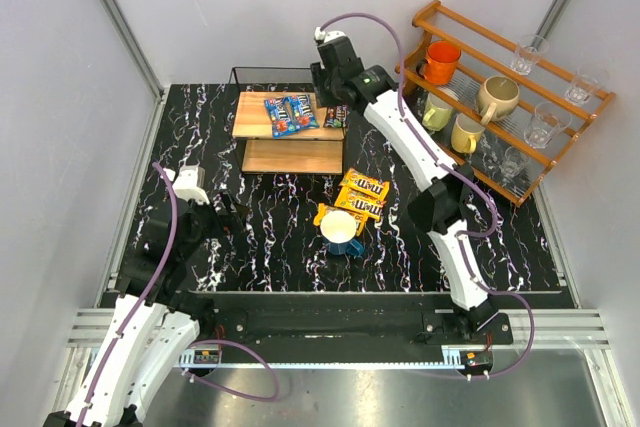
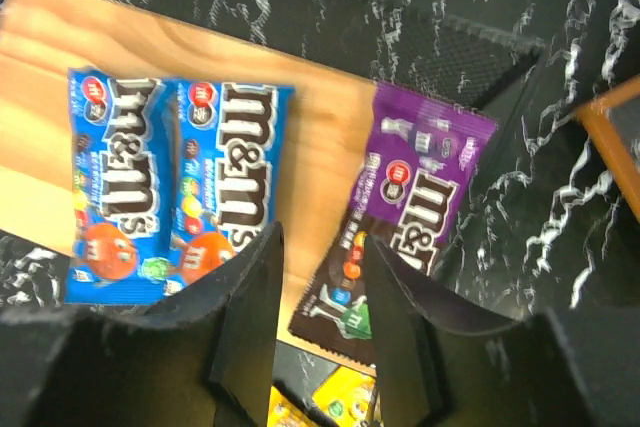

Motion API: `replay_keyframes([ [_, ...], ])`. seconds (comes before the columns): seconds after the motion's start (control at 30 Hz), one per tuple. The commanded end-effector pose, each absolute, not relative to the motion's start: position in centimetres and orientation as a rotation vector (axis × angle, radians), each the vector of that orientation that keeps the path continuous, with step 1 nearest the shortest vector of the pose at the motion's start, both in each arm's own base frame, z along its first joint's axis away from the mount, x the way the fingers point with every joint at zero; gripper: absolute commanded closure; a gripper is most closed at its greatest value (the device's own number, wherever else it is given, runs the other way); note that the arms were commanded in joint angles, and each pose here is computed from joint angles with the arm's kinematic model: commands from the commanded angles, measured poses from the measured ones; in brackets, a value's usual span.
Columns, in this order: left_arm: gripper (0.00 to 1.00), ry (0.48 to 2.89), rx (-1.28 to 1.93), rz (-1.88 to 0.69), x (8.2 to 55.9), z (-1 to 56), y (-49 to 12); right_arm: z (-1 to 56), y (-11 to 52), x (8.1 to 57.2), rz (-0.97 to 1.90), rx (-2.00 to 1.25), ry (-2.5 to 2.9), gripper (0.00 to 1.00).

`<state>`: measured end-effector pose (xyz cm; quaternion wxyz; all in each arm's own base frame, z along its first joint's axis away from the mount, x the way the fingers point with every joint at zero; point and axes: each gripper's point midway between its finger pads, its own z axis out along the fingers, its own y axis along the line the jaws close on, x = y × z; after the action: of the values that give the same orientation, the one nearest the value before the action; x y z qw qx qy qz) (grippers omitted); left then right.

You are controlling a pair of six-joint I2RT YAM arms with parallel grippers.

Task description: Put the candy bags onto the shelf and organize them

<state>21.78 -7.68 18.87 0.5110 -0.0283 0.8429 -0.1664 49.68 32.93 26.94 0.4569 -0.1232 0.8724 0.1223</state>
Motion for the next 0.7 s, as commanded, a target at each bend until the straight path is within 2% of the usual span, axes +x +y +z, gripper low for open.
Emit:
replay_keyframes([
  [0.0,0.01,1.945,-0.046,-0.427,22.4,21.2,-8.1,30.3,31.4,49.9,0.254,-0.212,2.044,0.53],
  [0.3,0.01,1.938,-0.051,-0.425,22.4,21.3,-8.0,38.2,32.1,46.8,0.491,-0.265,1.753,0.5],
  [0.33,0.01,1.937,-0.05,-0.425,22.4,21.4,-8.0,36.5,31.8,46.7,0.475,-0.264,1.774,0.5],
  [0.4,0.01,1.94,-0.049,-0.426,22.4,21.3,-8.1,39.0,30.5,46.2,0.473,-0.197,1.695,0.5],
  [0.47,0.01,1.942,-0.05,-0.426,22.4,21.3,-8.1,37.8,28.2,46.5,0.392,-0.1,1.711,0.52],
  [0.53,0.01,1.943,-0.05,-0.425,22.4,21.2,-8.1,36.9,25.8,46.4,0.332,-0.003,1.73,0.55],
  [0.63,0.01,1.945,-0.046,-0.427,22.4,21.2,-8.1,34.9,22.6,46.4,0.321,0.131,1.77,0.67],
  [0.67,0.01,1.947,-0.045,-0.428,22.4,21.2,-8.1,34.4,20.8,47.0,0.315,0.184,1.777,0.75],
])
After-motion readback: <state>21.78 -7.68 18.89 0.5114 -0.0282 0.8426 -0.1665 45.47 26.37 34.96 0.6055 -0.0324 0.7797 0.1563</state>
